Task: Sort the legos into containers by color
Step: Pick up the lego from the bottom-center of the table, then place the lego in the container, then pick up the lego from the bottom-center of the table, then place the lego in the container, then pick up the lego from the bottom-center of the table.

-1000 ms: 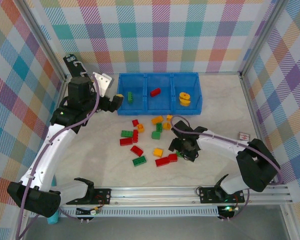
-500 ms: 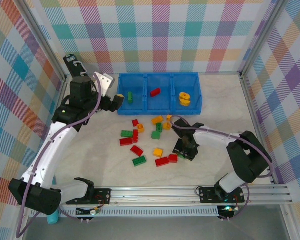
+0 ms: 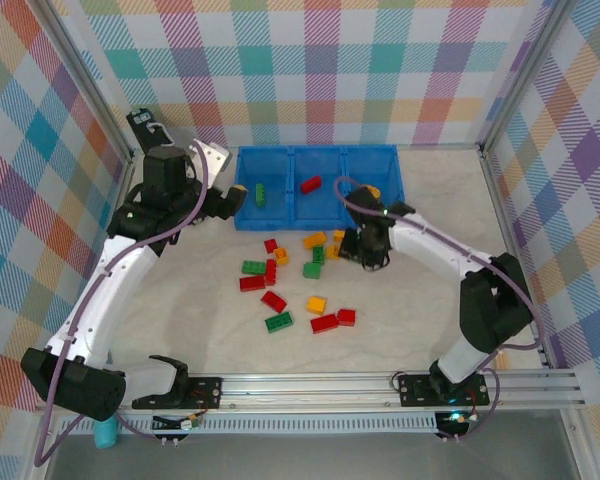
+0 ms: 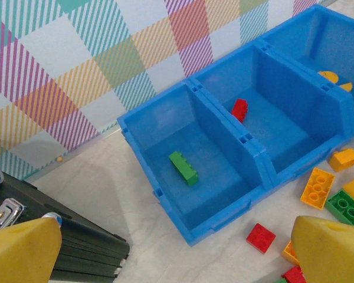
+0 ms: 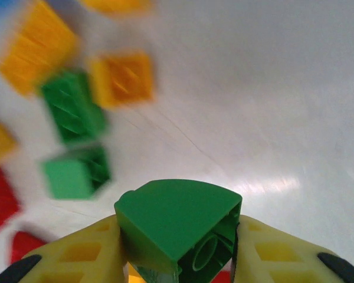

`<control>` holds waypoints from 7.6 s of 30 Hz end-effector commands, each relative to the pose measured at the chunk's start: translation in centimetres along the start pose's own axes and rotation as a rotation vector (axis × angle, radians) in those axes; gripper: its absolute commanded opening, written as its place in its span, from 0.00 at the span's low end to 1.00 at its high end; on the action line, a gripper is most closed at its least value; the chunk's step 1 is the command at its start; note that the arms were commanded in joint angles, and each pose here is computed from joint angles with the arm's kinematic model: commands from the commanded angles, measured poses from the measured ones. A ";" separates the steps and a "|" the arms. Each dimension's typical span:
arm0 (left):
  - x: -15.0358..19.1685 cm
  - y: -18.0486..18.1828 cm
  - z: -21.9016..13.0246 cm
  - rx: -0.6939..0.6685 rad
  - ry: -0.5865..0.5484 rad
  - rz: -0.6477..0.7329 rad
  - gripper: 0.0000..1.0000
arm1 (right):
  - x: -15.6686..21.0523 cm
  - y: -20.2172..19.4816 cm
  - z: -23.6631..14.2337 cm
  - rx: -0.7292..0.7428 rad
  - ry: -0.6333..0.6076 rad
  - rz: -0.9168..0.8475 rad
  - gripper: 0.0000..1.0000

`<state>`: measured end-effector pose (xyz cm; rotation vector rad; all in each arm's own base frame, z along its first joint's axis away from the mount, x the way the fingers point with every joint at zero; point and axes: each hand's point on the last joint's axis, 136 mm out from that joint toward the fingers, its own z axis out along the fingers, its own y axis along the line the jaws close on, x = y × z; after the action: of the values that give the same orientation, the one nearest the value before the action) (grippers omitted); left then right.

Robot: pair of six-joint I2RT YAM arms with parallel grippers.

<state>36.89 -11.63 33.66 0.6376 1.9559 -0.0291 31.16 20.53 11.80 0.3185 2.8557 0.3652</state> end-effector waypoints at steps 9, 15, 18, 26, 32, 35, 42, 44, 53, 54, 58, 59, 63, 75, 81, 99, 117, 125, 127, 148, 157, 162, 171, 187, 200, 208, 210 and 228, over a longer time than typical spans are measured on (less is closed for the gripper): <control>0.9 0.7 -1.8 -0.067 -0.003 0.075 1.00 | -12.4 10.7 -3.0 -0.103 -0.270 -0.452 0.37; 0.5 0.6 -2.4 -0.066 -0.034 0.089 1.00 | -16.5 19.3 -4.2 -0.267 -0.439 -0.593 0.37; 0.6 0.6 -2.3 -0.070 -0.034 0.092 1.00 | -17.0 22.4 -3.1 -0.283 -0.487 -0.691 0.38; 0.7 0.3 -1.7 -0.051 -0.037 0.089 1.00 | -16.6 26.0 1.8 -0.203 -0.579 -0.949 0.40; 0.9 0.1 -1.3 -0.039 -0.033 0.084 1.00 | -14.9 25.7 5.6 -0.072 -0.556 -1.125 0.40; 0.9 -0.1 -1.1 -0.028 -0.032 0.079 1.00 | -14.0 25.3 7.2 -0.023 -0.527 -1.182 0.41; 0.8 -0.2 -1.0 -0.017 -0.030 0.072 1.00 | -11.9 24.8 9.7 0.036 -0.474 -1.273 0.48; 0.8 -0.3 -1.0 -0.016 -0.031 0.072 1.00 | -11.5 24.7 10.2 0.045 -0.462 -1.291 0.48; 0.6 -0.3 -1.5 -0.013 -0.038 0.066 1.00 | -10.1 24.3 12.1 0.098 -0.422 -1.422 0.50; 0.6 -0.3 -1.5 -0.012 -0.037 0.064 1.00 | -9.8 24.2 12.3 0.094 -0.414 -1.445 0.50; 0.5 -0.3 -1.8 -0.014 -0.042 0.063 1.00 | -8.7 24.2 13.0 0.082 -0.386 -1.505 0.53; 0.5 -0.3 -1.8 -0.015 -0.044 0.063 1.00 | -8.6 24.2 13.1 0.081 -0.380 -1.511 0.54; 0.3 -0.3 -1.9 -0.012 -0.047 0.062 1.00 | -8.4 24.0 13.3 0.081 -0.367 -1.521 0.61; -0.6 -0.3 -2.2 0.002 -0.062 0.048 1.00 | -10.0 25.6 3.8 0.020 -0.534 -1.369 0.70; -1.0 -0.4 -2.1 0.010 -0.073 0.042 1.00 | -8.9 21.3 -3.5 0.018 -0.501 -1.135 0.72; -0.3 -0.9 -2.2 0.021 -0.091 0.031 1.00 | 7.6 -2.0 -1.9 0.145 0.028 -0.003 0.80; -0.2 -1.7 -3.1 0.050 -0.124 0.006 1.00 | 13.2 -2.8 3.7 0.035 0.249 0.056 0.83; -0.2 -1.5 -3.5 0.037 -0.121 0.007 1.00 | 14.6 -3.3 5.0 0.097 0.350 0.062 0.78; -0.2 -1.5 -3.6 0.039 -0.119 0.006 1.00 | 15.1 -3.6 5.1 0.108 0.372 0.073 0.75; -0.3 -0.7 -2.0 0.018 -0.063 0.010 1.00 | 9.6 -3.7 1.9 0.104 0.300 -0.021 0.39; -2.1 0.9 -2.4 -0.049 -0.073 0.065 1.00 | -4.0 0.6 -2.0 0.008 0.037 -0.198 0.39; -2.6 1.2 -3.1 -0.059 -0.077 0.075 1.00 | -10.3 5.0 -2.7 -0.042 -0.134 -0.379 0.39; -2.5 1.6 -4.0 -0.087 -0.068 0.084 1.00 | -16.9 10.1 0.5 -0.077 -0.253 -0.508 0.38; -1.5 1.6 -4.5 -0.095 -0.043 0.090 1.00 | -17.4 11.8 8.9 0.045 -0.269 -0.757 0.39; -1.8 1.3 -4.5 -0.076 -0.056 0.070 1.00 | -15.0 10.8 11.4 0.196 -0.219 -0.978 0.48; -1.9 1.2 -5.1 -0.077 -0.069 0.064 1.00 | -15.5 11.5 8.6 0.180 -0.264 -0.956 0.59; -2.0 1.2 -5.2 -0.076 -0.077 0.060 1.00 | -15.6 11.9 7.2 0.161 -0.282 -0.938 0.61; -1.6 0.1 -6.9 -0.050 -0.142 0.058 1.00 | -4.4 12.0 -5.1 -0.282 -0.102 -0.837 0.59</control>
<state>32.49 -10.00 37.00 0.6487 1.8519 0.0286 42.03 27.95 22.23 -0.6626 2.4286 0.2508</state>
